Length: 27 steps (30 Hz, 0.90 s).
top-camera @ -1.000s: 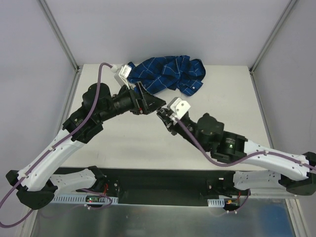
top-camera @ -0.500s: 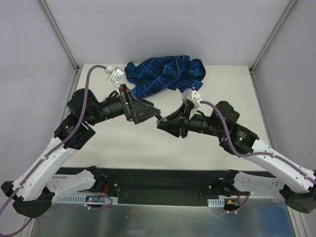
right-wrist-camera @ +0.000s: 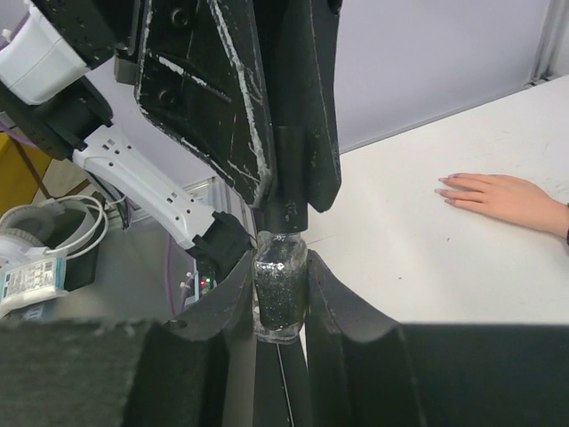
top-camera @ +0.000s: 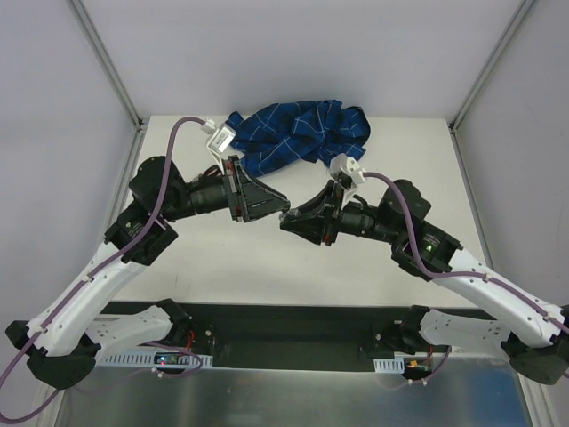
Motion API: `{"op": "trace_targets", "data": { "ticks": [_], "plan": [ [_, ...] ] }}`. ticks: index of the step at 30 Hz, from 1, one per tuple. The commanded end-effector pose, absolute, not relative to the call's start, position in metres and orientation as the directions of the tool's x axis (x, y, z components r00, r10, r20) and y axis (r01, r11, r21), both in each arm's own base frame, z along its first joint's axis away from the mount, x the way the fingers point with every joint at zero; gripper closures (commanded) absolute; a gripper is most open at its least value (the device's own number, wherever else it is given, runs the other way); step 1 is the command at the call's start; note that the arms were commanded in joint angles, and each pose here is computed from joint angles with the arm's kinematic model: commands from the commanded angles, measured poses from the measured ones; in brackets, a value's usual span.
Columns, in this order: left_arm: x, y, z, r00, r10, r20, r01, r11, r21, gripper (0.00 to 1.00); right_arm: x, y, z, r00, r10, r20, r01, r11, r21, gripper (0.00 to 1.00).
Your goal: Paint the nails
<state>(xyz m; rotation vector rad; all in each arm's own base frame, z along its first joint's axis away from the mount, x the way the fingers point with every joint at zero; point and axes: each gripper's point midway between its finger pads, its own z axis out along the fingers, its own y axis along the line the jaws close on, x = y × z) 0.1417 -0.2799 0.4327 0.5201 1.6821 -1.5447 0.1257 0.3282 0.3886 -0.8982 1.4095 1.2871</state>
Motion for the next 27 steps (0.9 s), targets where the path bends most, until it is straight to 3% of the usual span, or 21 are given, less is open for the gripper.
{"op": "trace_targets", "data": {
  "ticks": [1, 4, 5, 6, 7, 10, 12, 15, 19, 22, 23, 26, 27],
  "plan": [
    [0.143, -0.282, 0.448, -0.577, -0.213, -0.788, 0.779, 0.147, -0.61, 0.79, 0.146, 0.328, 0.404, -0.218, 0.158, -0.963, -0.933, 0.257, 0.253, 1.0],
    [0.151, -0.286, 0.445, -0.592, -0.206, -0.779, 0.763, 0.169, -0.624, 0.99, 0.15, 0.328, 0.406, -0.14, 0.137, -0.981, -0.928, 0.327, 0.178, 1.0],
    [0.153, -0.286, 0.442, -0.604, -0.204, -0.77, 0.748, 0.188, -0.637, 1.0, 0.167, 0.321, 0.398, -0.11, 0.101, -0.989, -0.877, 0.458, 0.144, 1.0],
    [0.159, -0.288, 0.44, -0.615, -0.208, -0.761, 0.732, 0.209, -0.649, 1.0, 0.157, 0.325, 0.397, -0.074, 0.063, -0.995, -0.863, 0.497, 0.095, 1.0],
    [0.165, -0.287, 0.437, -0.626, -0.217, -0.749, 0.71, 0.239, -0.662, 1.0, 0.191, 0.304, 0.386, 0.013, -0.057, -0.998, -0.695, 0.717, -0.05, 1.0],
    [0.195, -0.28, 0.418, -0.657, -0.283, -0.699, 0.581, 0.401, -0.709, 1.0, 0.192, 0.285, 0.407, 0.107, -0.221, -0.969, -0.408, 0.879, -0.246, 1.0],
    [0.21, -0.275, 0.41, -0.665, -0.325, -0.672, 0.502, 0.472, -0.725, 1.0, 0.182, 0.3, 0.413, 0.18, -0.322, -0.93, -0.369, 0.854, -0.367, 1.0],
    [0.217, -0.277, 0.411, -0.681, -0.348, -0.645, 0.46, 0.481, -0.746, 1.0, 0.179, 0.314, 0.412, 0.206, -0.347, -0.915, -0.387, 0.83, -0.402, 1.0],
    [0.217, -0.283, 0.413, -0.699, -0.342, -0.628, 0.455, 0.465, -0.759, 1.0, 0.162, 0.339, 0.396, 0.235, -0.273, -0.933, -0.605, 0.71, -0.36, 1.0],
    [0.212, -0.285, 0.416, -0.702, -0.313, -0.64, 0.486, 0.446, -0.751, 0.9, 0.154, 0.341, 0.385, 0.192, -0.2, -0.961, -0.724, 0.633, -0.276, 1.0],
    [0.21, -0.285, 0.415, -0.699, -0.304, -0.647, 0.498, 0.443, -0.746, 0.77, 0.16, 0.338, 0.383, 0.175, -0.184, -0.967, -0.734, 0.631, -0.253, 1.0],
    [0.201, -0.282, 0.417, -0.684, -0.284, -0.672, 0.54, 0.423, -0.728, 0.55, 0.157, 0.332, 0.374, 0.09, -0.123, -0.988, -0.819, 0.555, -0.144, 1.0],
    [0.2, -0.28, 0.418, -0.675, -0.286, -0.68, 0.55, 0.419, -0.723, 0.37, 0.156, 0.331, 0.372, 0.07, -0.109, -0.992, -0.835, 0.538, -0.117, 1.0]
  ]
}}
